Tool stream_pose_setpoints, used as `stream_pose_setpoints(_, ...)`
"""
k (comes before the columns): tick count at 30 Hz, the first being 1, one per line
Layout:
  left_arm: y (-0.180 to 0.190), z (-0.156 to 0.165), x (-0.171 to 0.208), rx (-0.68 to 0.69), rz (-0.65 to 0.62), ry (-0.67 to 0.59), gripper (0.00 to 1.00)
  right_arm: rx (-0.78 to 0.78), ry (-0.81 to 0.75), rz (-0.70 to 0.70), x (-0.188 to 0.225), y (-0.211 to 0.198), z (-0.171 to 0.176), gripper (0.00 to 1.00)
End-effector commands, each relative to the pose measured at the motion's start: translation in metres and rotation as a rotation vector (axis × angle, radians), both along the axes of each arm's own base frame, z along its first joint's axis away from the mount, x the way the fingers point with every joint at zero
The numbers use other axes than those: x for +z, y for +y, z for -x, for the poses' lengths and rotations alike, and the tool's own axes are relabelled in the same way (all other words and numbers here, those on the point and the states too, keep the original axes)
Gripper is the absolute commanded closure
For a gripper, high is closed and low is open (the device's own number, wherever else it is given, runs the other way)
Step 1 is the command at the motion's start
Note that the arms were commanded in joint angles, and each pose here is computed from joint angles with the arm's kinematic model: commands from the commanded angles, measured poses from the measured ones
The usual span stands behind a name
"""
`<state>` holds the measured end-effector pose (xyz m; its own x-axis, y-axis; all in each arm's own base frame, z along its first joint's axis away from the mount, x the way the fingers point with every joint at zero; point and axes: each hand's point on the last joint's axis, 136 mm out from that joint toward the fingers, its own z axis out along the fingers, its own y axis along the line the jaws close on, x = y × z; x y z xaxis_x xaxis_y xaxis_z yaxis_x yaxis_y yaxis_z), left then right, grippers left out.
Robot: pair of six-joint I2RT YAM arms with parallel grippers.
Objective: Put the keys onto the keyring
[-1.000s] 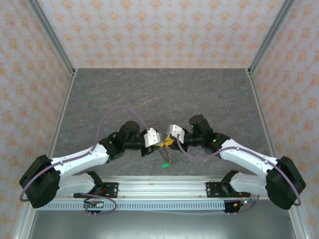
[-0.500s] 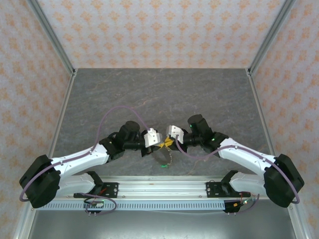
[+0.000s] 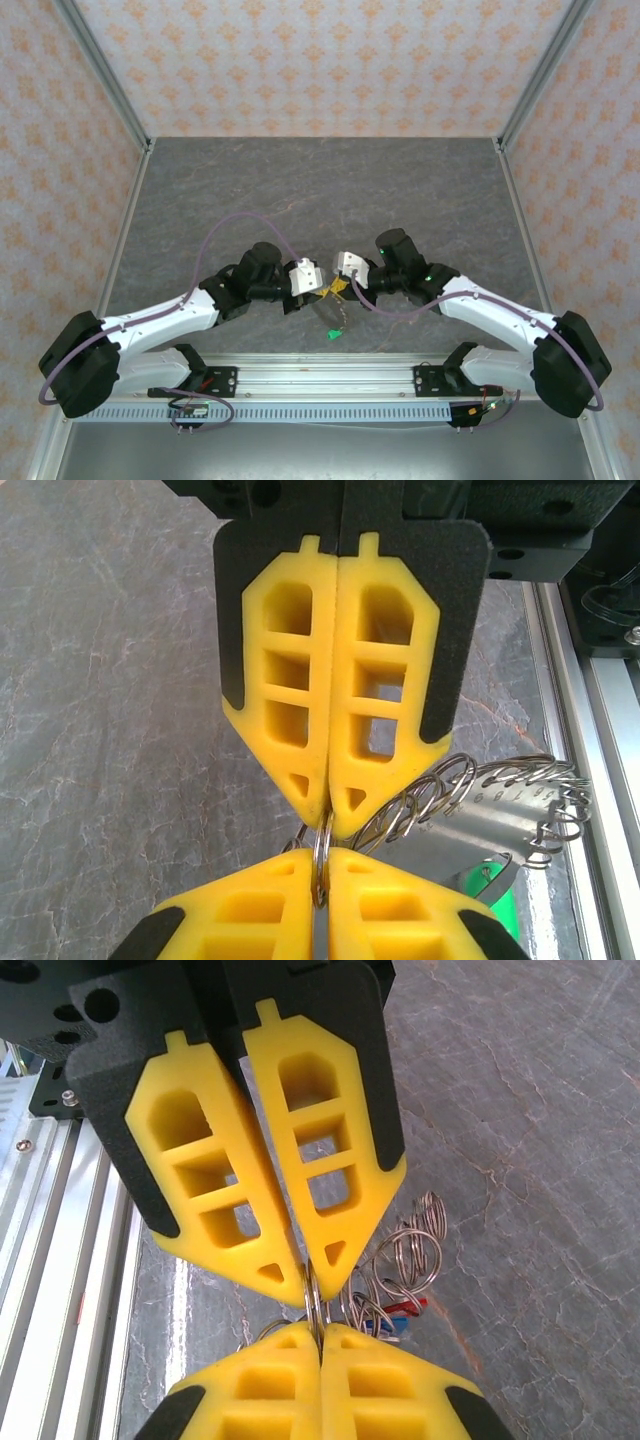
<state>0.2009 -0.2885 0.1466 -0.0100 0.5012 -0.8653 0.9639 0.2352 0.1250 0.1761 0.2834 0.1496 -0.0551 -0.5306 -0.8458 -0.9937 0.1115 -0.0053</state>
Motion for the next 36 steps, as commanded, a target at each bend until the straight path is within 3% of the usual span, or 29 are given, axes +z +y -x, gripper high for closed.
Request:
stream_pose_setpoints(1,0.001,-0.004,0.004,0.003,-0.038,-0.024,0.89,-0.011,-0.046,-0.027,0.026,0.006,-0.003,1.0)
stream_pose_setpoints(13,-0.001,-0.009,0.001,-0.011,-0.078,-0.03,0.89,-0.017,-0.052,-0.046,0.048,0.015,0.0,1.0)
stream_pose_setpoints(23,0.002,-0.006,-0.005,-0.034,-0.122,-0.027,1.0,-0.048,-0.092,-0.041,0.057,0.011,-0.004,1.0)
stream_pose_setpoints(32,-0.007,-0.012,0.025,0.013,0.053,-0.085,1.0,-0.116,-0.068,-0.033,0.036,-0.002,-0.005,0.88)
stream_pose_setpoints(36,-0.01,-0.009,0.035,-0.004,0.102,-0.095,1.0,-0.117,-0.017,-0.062,0.028,-0.004,-0.005,0.88)
